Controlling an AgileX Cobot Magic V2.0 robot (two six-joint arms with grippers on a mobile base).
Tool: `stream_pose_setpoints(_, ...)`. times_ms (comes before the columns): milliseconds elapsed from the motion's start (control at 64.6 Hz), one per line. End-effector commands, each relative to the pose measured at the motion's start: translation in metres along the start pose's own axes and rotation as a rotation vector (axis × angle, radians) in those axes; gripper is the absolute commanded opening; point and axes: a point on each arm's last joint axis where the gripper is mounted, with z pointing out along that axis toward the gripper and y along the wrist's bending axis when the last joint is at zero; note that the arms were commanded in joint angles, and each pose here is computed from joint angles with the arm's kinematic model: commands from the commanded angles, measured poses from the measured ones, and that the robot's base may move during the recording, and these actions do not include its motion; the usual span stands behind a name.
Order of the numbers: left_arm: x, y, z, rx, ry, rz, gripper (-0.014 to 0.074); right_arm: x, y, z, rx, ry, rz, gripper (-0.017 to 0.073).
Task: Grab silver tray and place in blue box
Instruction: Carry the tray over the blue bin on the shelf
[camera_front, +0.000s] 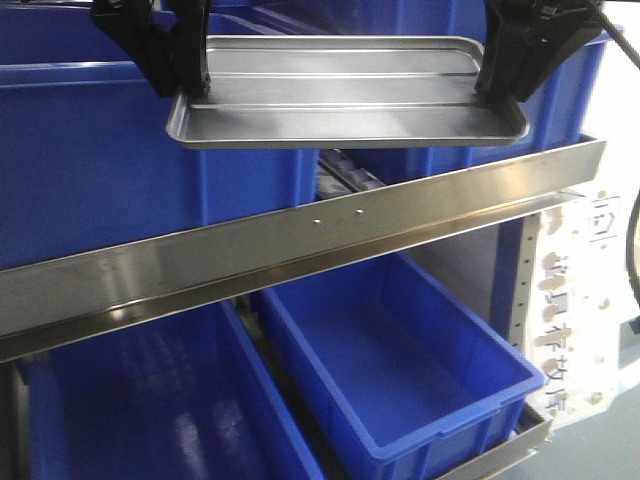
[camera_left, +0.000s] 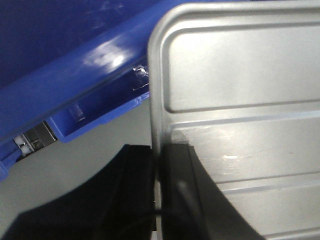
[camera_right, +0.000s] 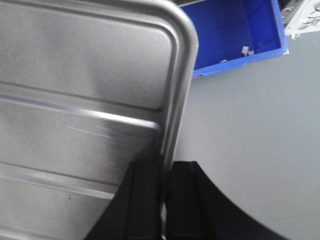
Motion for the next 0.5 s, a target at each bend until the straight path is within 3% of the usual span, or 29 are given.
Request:
stream_pose_setpoints(0,-0.0092,-0.0087,-0.0333,0.119,-0.125,-0.028,0.0010,-0.0118,0.0091,-0.0278,-0.067,-0.127,0.003,0.0057)
stream_pose_setpoints(480,-0.0092,-0.0087,-0.0333,0.119,-0.125,-0.028,0.0010,-0.0118,0.0091,-0.0278,-0.067,-0.127,0.003,0.0057)
